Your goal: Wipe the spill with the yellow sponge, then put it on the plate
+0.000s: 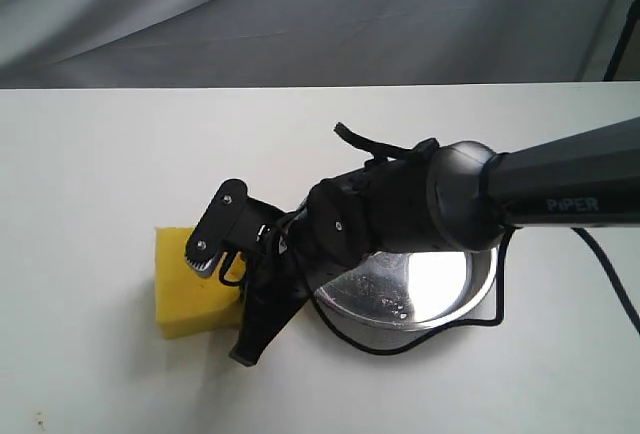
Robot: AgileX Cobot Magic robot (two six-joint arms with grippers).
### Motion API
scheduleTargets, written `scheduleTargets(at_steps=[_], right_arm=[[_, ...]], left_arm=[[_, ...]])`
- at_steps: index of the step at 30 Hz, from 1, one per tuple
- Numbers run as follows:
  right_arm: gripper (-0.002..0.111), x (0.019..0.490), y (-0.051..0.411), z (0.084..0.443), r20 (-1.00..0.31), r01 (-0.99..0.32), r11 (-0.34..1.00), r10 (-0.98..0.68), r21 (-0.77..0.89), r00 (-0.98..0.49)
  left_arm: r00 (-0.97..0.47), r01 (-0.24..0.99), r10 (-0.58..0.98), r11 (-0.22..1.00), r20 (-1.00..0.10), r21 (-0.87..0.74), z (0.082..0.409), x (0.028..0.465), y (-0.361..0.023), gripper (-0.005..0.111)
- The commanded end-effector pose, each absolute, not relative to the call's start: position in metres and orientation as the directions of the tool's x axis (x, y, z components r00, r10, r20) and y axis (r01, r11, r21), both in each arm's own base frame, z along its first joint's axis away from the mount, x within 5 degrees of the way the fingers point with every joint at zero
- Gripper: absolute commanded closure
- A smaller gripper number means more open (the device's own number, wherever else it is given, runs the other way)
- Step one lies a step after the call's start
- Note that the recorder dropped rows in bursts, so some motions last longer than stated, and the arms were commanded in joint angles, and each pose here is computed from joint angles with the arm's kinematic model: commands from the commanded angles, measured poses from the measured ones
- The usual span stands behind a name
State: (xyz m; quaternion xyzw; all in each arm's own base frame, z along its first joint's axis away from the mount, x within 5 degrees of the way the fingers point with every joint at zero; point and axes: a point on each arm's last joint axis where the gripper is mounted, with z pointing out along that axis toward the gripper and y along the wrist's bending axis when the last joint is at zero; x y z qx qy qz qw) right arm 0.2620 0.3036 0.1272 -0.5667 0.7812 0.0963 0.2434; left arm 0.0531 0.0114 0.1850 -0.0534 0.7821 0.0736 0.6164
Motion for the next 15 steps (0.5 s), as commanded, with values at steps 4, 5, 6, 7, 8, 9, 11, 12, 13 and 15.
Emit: scheduleTargets(at_steps=[4,5,6,7,8,9,11,12,13,15], right_arm=[[0.108,0.236,0.306,0.116,-0.374,-0.968,0.247,-0.903,-0.052,-0.211],[0.108,0.236,0.306,0.116,-0.376,-0.967,0.249,-0.902,-0.052,-0.211],[0.108,0.236,0.306,0.119,-0.382,-0.967,0.249,-0.9,-0.056,-0.21],[0.108,0.237,0.306,0.122,-0.39,-0.966,0.25,-0.897,-0.06,-0.208],[0.108,0.237,0.306,0.128,-0.406,-0.965,0.252,-0.891,-0.069,-0.203],[0.108,0.237,0.306,0.132,-0.415,-0.964,0.254,-0.887,-0.074,-0.202],[0.108,0.237,0.305,0.144,-0.44,-0.961,0.264,-0.875,-0.08,-0.203],[0.108,0.237,0.304,0.149,-0.446,-0.96,0.27,-0.87,-0.079,-0.208],[0.108,0.236,0.304,0.151,-0.45,-0.959,0.274,-0.868,-0.077,-0.212],[0.108,0.235,0.303,0.154,-0.445,-0.96,0.27,-0.87,-0.071,-0.212]], left_arm=[[-0.227,-0.17,0.005,0.985,-0.974,0.045,0.185,0.053,0.011,0.107],[-0.227,-0.17,0.005,0.985,-0.974,0.045,0.185,0.053,0.011,0.107],[-0.227,-0.17,0.005,0.985,-0.974,0.045,0.185,0.053,0.011,0.107],[-0.227,-0.17,0.005,0.985,-0.974,0.045,0.185,0.053,0.011,0.107],[-0.227,-0.17,0.005,0.985,-0.974,0.045,0.185,0.053,0.011,0.107],[-0.227,-0.17,0.005,0.985,-0.974,0.045,0.185,0.053,0.011,0.107],[-0.227,-0.17,0.005,0.985,-0.974,0.045,0.185,0.053,0.011,0.107],[-0.227,-0.17,0.005,0.985,-0.974,0.045,0.185,0.053,0.011,0.107],[-0.227,-0.17,0.005,0.985,-0.974,0.045,0.185,0.053,0.011,0.107],[-0.227,-0.17,0.005,0.985,-0.974,0.045,0.185,0.053,0.011,0.107]])
